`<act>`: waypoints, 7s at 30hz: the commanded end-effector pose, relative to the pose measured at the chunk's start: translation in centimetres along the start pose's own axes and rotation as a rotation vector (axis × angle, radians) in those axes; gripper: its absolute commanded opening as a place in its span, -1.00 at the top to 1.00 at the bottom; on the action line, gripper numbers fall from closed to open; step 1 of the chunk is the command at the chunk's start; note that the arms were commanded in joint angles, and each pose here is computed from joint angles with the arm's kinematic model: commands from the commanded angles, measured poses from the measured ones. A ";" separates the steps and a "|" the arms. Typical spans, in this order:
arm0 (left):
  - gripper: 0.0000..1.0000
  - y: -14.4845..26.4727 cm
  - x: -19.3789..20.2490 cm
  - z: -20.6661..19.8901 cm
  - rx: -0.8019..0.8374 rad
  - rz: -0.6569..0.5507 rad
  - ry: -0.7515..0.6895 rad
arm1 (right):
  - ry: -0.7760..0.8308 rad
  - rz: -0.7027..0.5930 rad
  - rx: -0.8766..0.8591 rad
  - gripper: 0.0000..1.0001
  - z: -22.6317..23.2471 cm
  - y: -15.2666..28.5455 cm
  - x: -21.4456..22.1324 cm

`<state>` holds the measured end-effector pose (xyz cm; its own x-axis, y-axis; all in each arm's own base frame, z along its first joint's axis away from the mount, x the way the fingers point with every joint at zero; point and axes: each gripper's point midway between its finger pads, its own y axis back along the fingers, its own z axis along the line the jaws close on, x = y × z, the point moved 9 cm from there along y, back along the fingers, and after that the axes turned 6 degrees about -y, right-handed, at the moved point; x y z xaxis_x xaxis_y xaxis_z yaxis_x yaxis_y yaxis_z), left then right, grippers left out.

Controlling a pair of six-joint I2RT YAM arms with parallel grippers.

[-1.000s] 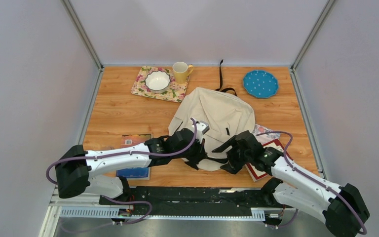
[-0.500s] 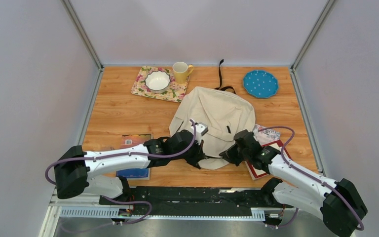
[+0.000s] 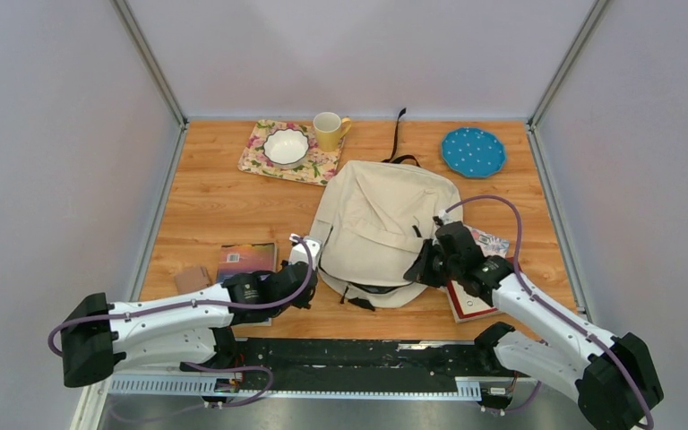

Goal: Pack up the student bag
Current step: Unzip the student bag at the center of the board, then pick up the book from the center of the board.

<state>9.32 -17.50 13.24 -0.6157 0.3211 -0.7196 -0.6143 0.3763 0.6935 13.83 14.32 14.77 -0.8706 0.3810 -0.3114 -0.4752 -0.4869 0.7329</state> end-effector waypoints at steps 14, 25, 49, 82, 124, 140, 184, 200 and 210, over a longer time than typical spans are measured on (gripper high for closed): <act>-0.26 0.3 -2.2 -3.3 0.350 -0.111 -0.073 | 0.315 0.063 -0.113 1.00 2.5 1.0 -1.8; -0.51 -2.6 -2.0 -5.0 0.390 -0.057 -0.160 | 0.282 0.076 -0.200 1.00 3.8 1.9 -1.7; 1.00 -1.7 0.8 -0.7 0.137 0.005 -0.145 | 0.294 -0.009 0.078 1.00 1.0 0.4 -2.6; 1.00 -0.5 -1.4 -9.7 0.590 0.010 -0.255 | 0.346 -0.162 0.154 1.00 3.5 -1.7 -8.1; 1.00 -1.9 -6.9 -12.8 0.600 -0.095 -0.189 | -0.442 -0.181 -0.070 -0.86 1.2 2.7 -3.4; 1.00 -1.7 -5.7 -11.9 0.604 -0.093 -0.206 | -0.432 -0.070 -0.191 -0.38 2.0 0.6 -2.8; 1.00 -3.2 3.8 0.9 0.505 0.571 -0.117 | 0.157 -0.211 0.035 1.00 -1.1 0.9 -5.4; 0.67 -2.4 4.2 2.3 0.524 0.542 0.045 | 0.235 -0.103 -0.148 0.73 1.1 -0.1 -5.0; -0.28 1.4 -4.9 4.0 0.229 0.103 0.009 | 0.224 -0.113 0.024 -0.49 1.1 0.0 -5.0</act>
<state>11.48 -15.09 13.26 -0.7451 0.4510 -0.4913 -0.2060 0.5450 0.8128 17.52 14.03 14.74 -0.8825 0.2016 -0.4249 -0.4645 -0.5158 0.7199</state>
